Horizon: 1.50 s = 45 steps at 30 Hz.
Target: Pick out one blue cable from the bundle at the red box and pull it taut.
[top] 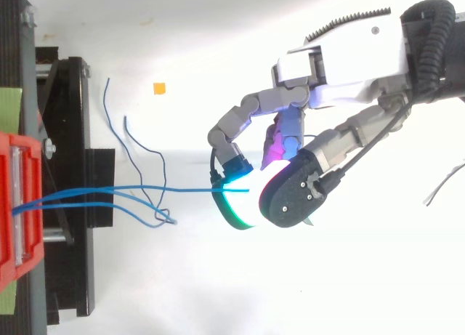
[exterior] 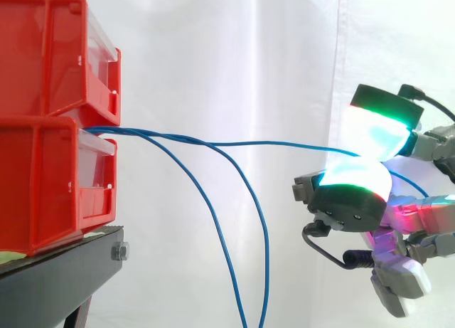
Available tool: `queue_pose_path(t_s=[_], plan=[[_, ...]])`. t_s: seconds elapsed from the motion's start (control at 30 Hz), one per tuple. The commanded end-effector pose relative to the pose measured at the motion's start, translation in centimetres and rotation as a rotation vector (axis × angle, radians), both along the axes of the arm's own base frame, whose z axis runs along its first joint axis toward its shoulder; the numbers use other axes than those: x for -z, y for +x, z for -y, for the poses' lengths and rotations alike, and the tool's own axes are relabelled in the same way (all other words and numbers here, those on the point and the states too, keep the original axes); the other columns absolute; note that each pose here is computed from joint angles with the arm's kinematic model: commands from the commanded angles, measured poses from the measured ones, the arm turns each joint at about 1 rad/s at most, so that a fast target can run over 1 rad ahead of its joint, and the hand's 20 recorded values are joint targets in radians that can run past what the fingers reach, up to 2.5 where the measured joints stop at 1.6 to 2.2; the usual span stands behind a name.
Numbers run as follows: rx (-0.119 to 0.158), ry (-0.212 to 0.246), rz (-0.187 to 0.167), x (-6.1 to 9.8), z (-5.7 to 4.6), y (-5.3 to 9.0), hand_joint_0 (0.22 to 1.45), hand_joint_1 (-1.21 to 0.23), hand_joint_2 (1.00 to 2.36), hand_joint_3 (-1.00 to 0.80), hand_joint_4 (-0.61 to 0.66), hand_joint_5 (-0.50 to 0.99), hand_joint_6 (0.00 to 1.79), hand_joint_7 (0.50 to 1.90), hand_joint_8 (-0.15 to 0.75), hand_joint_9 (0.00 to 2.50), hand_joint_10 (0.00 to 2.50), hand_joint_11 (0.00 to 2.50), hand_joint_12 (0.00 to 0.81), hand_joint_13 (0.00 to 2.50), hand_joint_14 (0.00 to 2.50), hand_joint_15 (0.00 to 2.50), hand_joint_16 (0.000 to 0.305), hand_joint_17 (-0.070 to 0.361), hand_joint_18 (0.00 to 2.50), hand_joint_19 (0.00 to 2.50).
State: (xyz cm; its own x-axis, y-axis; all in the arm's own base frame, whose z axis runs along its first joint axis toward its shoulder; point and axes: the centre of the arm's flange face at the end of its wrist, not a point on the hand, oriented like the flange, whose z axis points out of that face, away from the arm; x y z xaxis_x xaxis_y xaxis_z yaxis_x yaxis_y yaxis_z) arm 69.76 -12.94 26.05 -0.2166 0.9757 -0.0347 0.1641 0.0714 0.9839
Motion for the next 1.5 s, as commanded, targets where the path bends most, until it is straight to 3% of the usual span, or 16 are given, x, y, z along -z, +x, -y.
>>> queue_pose_path(t_s=[0.0, 0.4, 1.13, 1.27, 1.33, 1.47], plan=[[0.001, 0.0, 0.001, 0.0, 0.1, 0.0, 0.53, -0.48, 1.0, -0.47, -0.1, 0.04, 0.63, 1.25, 0.214, 1.36, 0.02, 0.57, 0.325, 0.93, 0.02, 0.5, 0.043, 0.097, 0.74, 0.6], [0.0, 0.0, 0.001, 0.0, 0.0, 0.0, 0.56, -0.67, 1.01, -0.22, -0.08, 0.05, 0.62, 1.26, 0.234, 1.39, 0.02, 0.52, 0.354, 0.97, 0.02, 0.46, 0.05, 0.113, 0.82, 0.55], [0.007, -0.011, 0.009, -0.5, 0.4, -0.1, 0.57, -0.69, 1.01, -0.23, -0.03, 0.05, 0.63, 1.26, 0.231, 1.37, 0.02, 0.5, 0.343, 0.95, 0.02, 0.47, 0.049, 0.11, 0.81, 0.54], [0.033, -0.035, 0.025, -1.7, 0.9, -0.4, 0.57, -0.68, 1.01, -0.25, -0.03, 0.05, 0.64, 1.24, 0.229, 1.35, 0.02, 0.49, 0.34, 0.93, 0.02, 0.47, 0.048, 0.108, 0.8, 0.55], [0.077, -0.06, 0.026, -2.7, 1.4, -0.7, 0.58, -0.68, 1.01, -0.26, -0.03, 0.04, 0.64, 1.23, 0.223, 1.34, 0.02, 0.5, 0.338, 0.93, 0.02, 0.47, 0.047, 0.107, 0.79, 0.55], [0.125, -0.091, 0.006, -3.3, 1.5, -1.1, 0.58, -0.67, 1.01, -0.27, -0.03, 0.04, 0.65, 1.21, 0.222, 1.33, 0.02, 0.51, 0.334, 0.91, 0.02, 0.46, 0.046, 0.103, 0.77, 0.57]])
